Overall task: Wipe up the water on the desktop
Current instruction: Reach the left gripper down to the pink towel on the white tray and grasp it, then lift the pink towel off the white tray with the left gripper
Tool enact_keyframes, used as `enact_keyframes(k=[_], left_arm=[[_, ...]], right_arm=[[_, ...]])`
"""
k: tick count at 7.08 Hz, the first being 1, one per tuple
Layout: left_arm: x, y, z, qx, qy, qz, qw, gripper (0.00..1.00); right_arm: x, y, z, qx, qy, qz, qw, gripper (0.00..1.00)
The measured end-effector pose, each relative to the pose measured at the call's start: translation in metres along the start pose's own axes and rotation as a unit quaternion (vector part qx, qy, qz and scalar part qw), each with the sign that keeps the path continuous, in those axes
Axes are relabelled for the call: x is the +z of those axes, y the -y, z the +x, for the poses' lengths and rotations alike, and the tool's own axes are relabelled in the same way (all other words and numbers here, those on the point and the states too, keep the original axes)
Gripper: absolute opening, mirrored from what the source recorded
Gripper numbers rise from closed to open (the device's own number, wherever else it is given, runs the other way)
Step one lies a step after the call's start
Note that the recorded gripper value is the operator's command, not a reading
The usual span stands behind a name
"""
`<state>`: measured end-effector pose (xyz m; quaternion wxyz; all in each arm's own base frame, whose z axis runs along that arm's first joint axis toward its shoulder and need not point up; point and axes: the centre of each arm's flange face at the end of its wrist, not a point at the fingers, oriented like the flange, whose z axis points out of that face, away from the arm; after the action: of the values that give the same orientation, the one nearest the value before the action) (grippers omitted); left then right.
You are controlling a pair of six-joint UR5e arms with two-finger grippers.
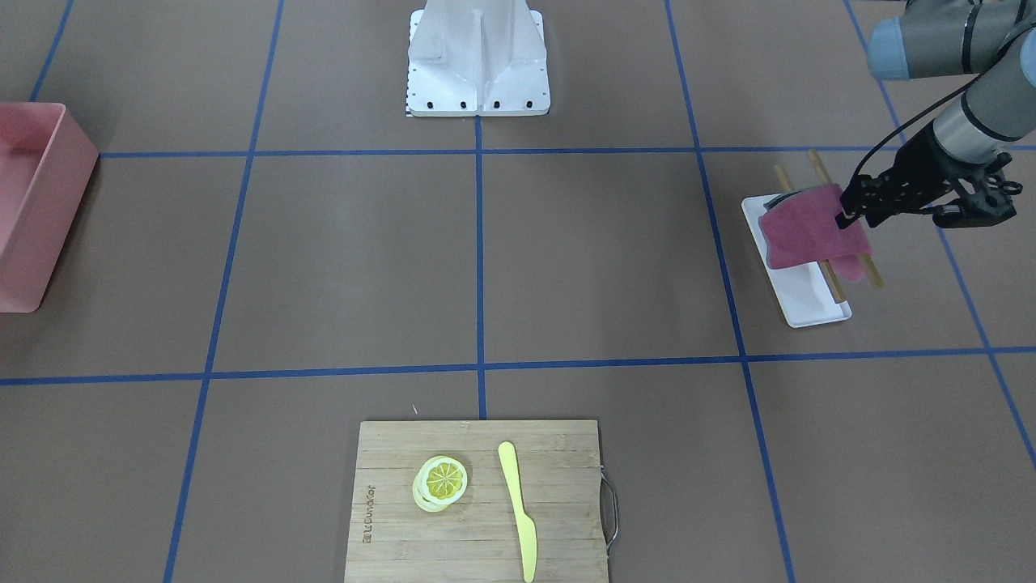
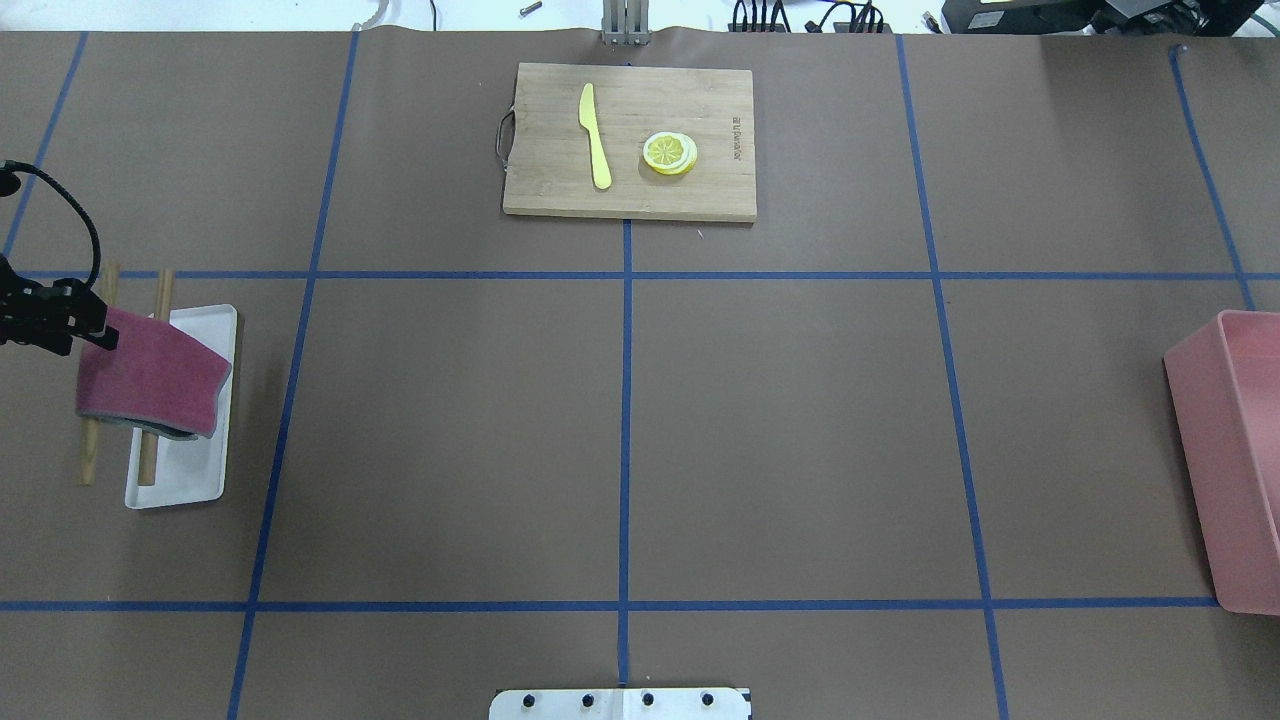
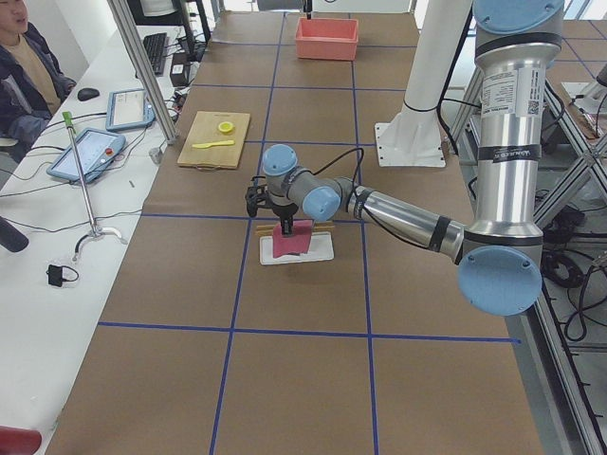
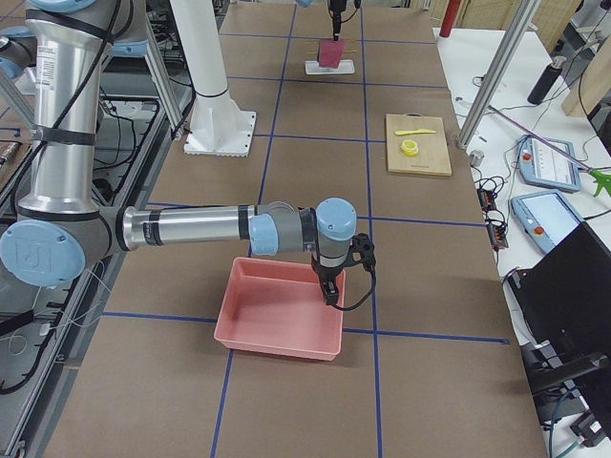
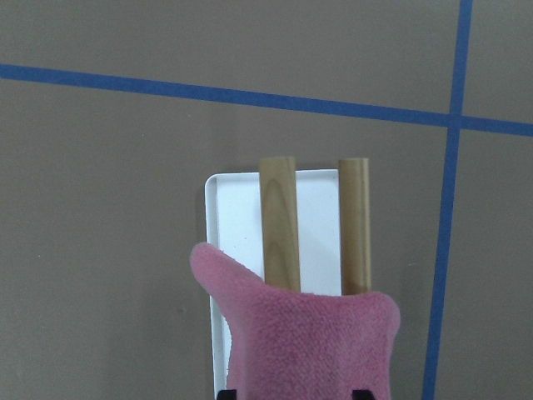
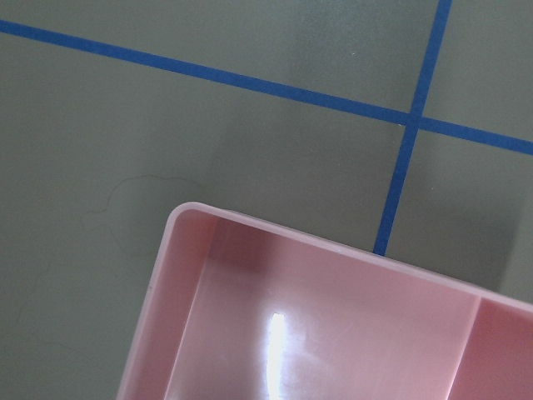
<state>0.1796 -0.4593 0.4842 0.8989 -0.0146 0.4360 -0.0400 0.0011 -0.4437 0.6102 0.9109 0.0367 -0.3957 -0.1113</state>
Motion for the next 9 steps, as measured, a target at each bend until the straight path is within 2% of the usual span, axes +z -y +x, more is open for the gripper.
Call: enact_keyframes(k=[4,5,7,9], left_arm=[[0.0051,0.0004,-0.0014,-0.002,0.002,-0.005,1.0,0.54],[0.0069,0.0006,-0.0014,-0.002,0.003,-0.006,1.0,0.48],[0.0085,0.0007,-0.0008,-0.001,0.003,-0.007,1.0,0.04],[0.0077,0.0008,0.001,0.0,0.001,-0.008,1.0,0.0]], right_arm=[[0.0005,-0.0006,0.0005,0.001,0.0,-0.001,1.0,1.0],[0.0007,-0.0007,0.0007,0.001,0.0,-0.001,1.0,1.0],[0.0008,-0.0008,0.0008,0.001,0.0,-0.001,1.0,1.0],[0.0009,-0.001,0.0009,0.002,0.0,-0.001,1.0,1.0]])
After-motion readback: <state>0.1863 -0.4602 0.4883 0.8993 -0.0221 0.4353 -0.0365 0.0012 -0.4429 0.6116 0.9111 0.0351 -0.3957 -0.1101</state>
